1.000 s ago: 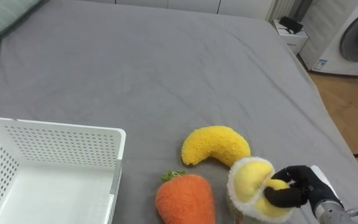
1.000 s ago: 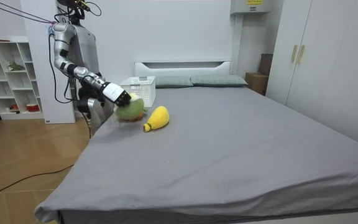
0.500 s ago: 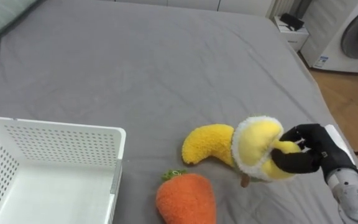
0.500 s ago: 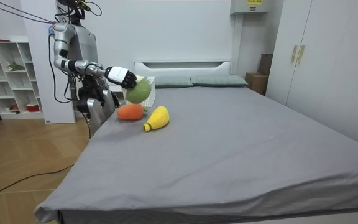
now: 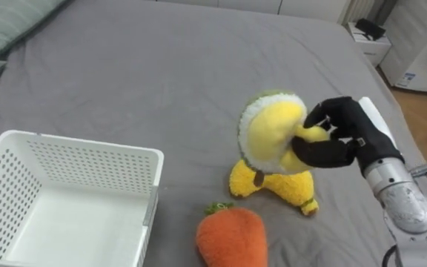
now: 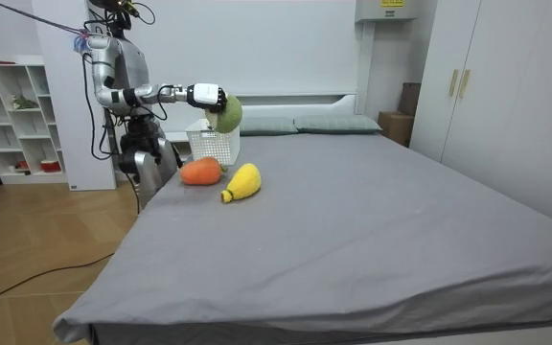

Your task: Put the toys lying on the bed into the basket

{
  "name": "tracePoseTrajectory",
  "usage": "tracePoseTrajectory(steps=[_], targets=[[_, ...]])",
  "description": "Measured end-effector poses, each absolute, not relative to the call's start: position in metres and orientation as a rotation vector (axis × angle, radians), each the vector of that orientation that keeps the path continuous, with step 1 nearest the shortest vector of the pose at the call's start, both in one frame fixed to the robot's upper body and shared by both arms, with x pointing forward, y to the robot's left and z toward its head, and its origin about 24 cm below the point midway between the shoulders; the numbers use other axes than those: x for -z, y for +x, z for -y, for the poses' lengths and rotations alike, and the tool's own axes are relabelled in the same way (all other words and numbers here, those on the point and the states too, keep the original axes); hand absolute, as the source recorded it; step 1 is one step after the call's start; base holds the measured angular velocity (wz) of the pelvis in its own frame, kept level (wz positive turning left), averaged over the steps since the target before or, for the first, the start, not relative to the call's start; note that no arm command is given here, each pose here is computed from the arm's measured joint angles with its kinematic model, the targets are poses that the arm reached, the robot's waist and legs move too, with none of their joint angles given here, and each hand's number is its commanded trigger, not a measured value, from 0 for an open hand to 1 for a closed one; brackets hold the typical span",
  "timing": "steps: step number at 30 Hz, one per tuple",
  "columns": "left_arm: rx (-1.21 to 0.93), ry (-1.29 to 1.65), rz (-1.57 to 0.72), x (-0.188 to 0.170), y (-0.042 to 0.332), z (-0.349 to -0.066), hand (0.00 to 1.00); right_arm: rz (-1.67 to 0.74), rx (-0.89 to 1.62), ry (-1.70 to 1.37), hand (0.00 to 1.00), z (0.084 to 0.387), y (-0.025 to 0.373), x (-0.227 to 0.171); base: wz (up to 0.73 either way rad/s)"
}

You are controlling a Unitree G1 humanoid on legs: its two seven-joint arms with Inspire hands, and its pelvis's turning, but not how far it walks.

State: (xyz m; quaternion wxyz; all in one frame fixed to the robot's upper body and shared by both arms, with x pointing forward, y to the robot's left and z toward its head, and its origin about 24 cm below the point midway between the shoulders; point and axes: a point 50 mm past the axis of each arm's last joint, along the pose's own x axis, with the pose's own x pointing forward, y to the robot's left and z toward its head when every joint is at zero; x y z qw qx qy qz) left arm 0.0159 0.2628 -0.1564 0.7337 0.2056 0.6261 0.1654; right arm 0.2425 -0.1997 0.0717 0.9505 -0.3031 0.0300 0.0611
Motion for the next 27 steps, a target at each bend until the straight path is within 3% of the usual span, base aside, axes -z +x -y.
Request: tracePoseTrajectory(steps=[13, 27], targets=[[-0.301, 0.473, -1.337, 0.158, 0.033, -0.258, 0.00, 0.061, -0.332, -0.590, 1.00, 0.144, 0.258, -0.086, 0.11], [-0.263, 0.478, -1.309, 0.157, 0.046, -0.256, 0.00, 0.101, -0.535, -0.604, 1.00, 0.104, 0.258, -0.089, 0.08]])
